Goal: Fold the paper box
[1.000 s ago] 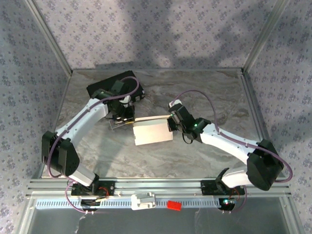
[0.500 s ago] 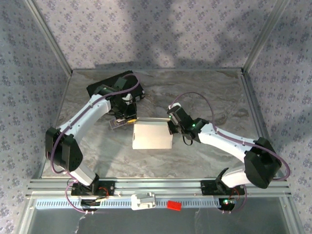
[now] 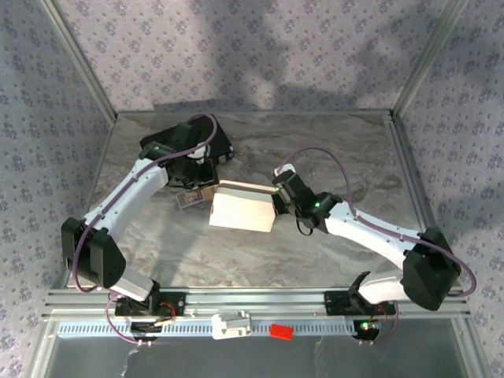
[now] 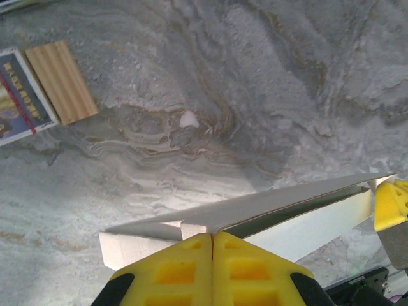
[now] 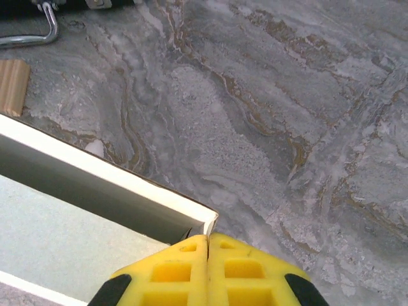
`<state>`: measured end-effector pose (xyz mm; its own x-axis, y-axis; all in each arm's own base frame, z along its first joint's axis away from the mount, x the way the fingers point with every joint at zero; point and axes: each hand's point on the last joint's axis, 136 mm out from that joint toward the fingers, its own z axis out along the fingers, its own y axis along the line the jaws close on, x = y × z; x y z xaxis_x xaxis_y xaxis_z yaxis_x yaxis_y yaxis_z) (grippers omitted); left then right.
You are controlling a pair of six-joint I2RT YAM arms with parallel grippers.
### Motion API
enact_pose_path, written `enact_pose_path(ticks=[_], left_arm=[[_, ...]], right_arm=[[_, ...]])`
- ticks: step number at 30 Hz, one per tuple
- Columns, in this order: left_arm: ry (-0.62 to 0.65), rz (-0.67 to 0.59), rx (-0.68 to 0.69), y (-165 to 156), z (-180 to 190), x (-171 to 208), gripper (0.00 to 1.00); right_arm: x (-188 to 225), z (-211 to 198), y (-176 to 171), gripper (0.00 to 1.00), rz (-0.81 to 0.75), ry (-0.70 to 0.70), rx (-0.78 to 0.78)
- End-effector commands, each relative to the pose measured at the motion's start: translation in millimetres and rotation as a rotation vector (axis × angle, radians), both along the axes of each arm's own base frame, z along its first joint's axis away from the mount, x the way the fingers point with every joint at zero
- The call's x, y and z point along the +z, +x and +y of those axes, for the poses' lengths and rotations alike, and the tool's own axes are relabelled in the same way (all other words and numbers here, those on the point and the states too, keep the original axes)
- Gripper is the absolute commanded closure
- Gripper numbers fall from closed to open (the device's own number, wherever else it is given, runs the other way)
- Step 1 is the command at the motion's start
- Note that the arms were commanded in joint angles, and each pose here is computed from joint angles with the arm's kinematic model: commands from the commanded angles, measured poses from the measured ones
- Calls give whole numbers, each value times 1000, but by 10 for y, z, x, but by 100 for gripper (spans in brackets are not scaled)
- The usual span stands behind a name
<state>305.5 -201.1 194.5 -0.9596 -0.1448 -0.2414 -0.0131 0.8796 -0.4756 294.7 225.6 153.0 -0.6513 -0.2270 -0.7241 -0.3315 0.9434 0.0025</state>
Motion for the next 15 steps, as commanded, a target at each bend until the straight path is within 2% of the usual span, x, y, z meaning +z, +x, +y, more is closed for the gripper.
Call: enact_pose_path(ticks=[1,10,15], left_arm=[[-57,-64,-43,59,-70,109,100],[-79,-45,-55,-84,-34,-90,100],[-76,4,-31,-76,-7,-24,100]], right_arm=[[101,-4,28,100,-36,-1,-7],[-33,71,-39,100,-21,-11,13],[-46,78,-65,100,-34,-33,9]])
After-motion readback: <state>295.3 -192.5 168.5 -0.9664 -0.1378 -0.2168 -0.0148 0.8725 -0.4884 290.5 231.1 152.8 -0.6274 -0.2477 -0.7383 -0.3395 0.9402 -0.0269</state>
